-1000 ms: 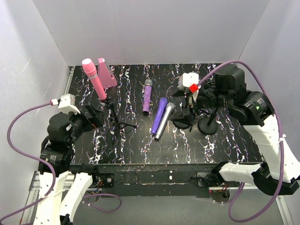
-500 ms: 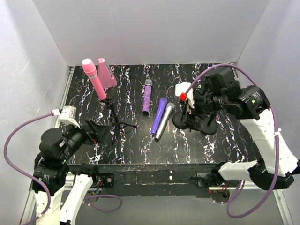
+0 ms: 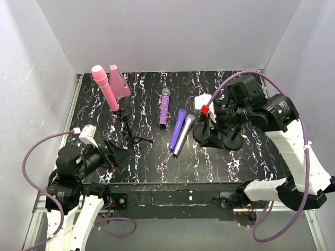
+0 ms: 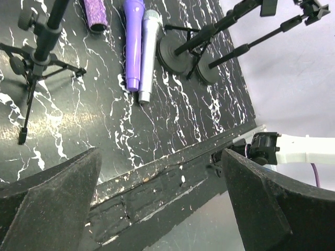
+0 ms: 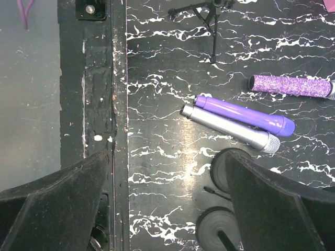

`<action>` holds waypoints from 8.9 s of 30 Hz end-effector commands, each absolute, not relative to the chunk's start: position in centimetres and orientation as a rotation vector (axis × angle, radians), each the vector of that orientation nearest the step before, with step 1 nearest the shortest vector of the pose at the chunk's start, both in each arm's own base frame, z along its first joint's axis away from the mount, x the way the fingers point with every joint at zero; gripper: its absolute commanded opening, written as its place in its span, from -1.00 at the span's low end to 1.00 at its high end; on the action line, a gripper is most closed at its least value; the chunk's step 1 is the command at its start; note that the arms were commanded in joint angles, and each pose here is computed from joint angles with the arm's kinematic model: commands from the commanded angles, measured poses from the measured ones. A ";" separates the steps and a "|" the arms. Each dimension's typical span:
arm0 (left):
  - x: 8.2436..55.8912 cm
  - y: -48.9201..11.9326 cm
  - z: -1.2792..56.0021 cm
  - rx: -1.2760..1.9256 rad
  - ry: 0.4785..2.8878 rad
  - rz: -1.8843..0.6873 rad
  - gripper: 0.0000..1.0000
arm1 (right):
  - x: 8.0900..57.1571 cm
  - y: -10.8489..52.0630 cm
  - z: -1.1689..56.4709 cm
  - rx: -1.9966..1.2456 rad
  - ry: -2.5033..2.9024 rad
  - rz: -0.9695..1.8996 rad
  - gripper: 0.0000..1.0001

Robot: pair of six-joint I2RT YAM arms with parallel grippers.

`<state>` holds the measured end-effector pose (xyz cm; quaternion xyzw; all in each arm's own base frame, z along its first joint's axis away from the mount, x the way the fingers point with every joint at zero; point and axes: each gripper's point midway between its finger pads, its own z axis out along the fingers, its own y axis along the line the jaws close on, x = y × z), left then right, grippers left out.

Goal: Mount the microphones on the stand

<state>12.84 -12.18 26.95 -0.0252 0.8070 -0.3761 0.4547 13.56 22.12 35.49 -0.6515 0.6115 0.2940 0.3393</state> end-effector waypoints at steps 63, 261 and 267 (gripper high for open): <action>29.9 -11.7 20.1 -0.107 1.781 0.187 0.33 | 13.1 24.1 35.4 -1.754 1.546 0.926 0.97; 22.9 -19.5 18.2 0.189 2.247 -0.949 0.96 | 20.5 16.9 39.9 -1.409 1.669 0.544 0.97; 26.6 -21.5 17.4 0.199 2.331 -0.829 0.96 | 15.5 16.7 37.2 -1.474 1.653 0.717 0.95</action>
